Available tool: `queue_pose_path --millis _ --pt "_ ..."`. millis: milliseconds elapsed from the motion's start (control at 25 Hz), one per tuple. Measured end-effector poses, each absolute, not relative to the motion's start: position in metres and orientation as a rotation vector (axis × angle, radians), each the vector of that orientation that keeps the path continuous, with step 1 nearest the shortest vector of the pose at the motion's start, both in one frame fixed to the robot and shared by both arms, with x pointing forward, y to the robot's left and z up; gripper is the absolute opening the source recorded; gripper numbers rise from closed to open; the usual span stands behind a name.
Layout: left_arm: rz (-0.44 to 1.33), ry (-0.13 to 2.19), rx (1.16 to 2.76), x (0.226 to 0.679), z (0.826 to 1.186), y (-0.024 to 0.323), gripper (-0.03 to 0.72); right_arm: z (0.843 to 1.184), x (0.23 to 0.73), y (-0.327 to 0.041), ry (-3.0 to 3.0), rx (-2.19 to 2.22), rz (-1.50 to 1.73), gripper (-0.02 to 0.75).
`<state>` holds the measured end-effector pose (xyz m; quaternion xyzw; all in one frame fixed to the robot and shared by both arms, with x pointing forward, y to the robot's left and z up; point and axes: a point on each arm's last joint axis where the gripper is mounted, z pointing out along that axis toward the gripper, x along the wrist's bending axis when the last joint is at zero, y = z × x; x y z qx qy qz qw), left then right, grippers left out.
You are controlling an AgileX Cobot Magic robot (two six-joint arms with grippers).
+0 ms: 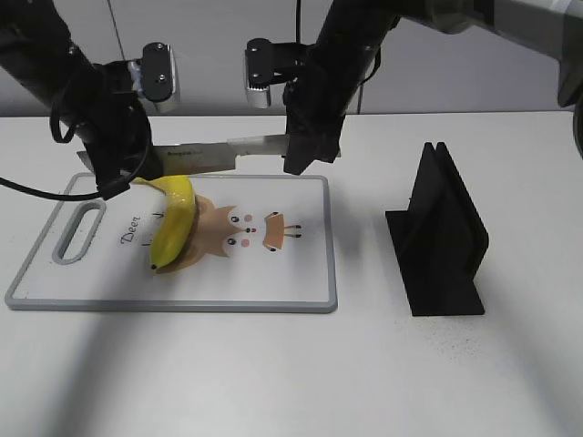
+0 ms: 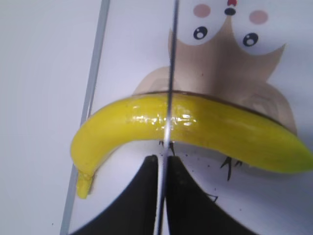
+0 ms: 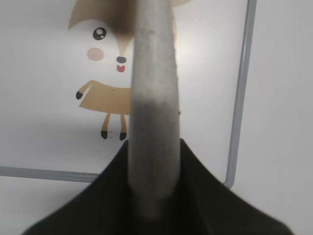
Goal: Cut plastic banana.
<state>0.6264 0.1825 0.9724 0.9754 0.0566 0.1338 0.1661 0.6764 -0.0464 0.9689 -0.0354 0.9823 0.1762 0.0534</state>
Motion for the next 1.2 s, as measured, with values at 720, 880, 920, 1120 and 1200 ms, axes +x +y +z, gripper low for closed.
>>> queue_pose_path --millis 720,880,920,1120,1200 --pt "0.59 0.187 2.591 0.597 1.063 0.182 0.605 0.98 0.674 -0.044 2.982 0.011 0.584 0.181" --pt "0.658 0.266 2.529 0.583 1.093 0.186 0.594 0.991 0.668 -0.047 2.979 0.035 0.592 0.181" --pt "0.667 0.304 2.511 0.579 1.099 0.187 0.593 0.995 0.664 -0.049 2.982 0.044 0.593 0.181" --pt "0.689 0.497 2.389 0.559 1.132 0.193 0.584 1.015 0.645 -0.059 2.997 0.134 0.595 0.181" --pt "0.677 0.574 2.359 0.551 1.14 0.196 0.577 1.022 0.639 -0.062 2.999 0.198 0.6 0.181"
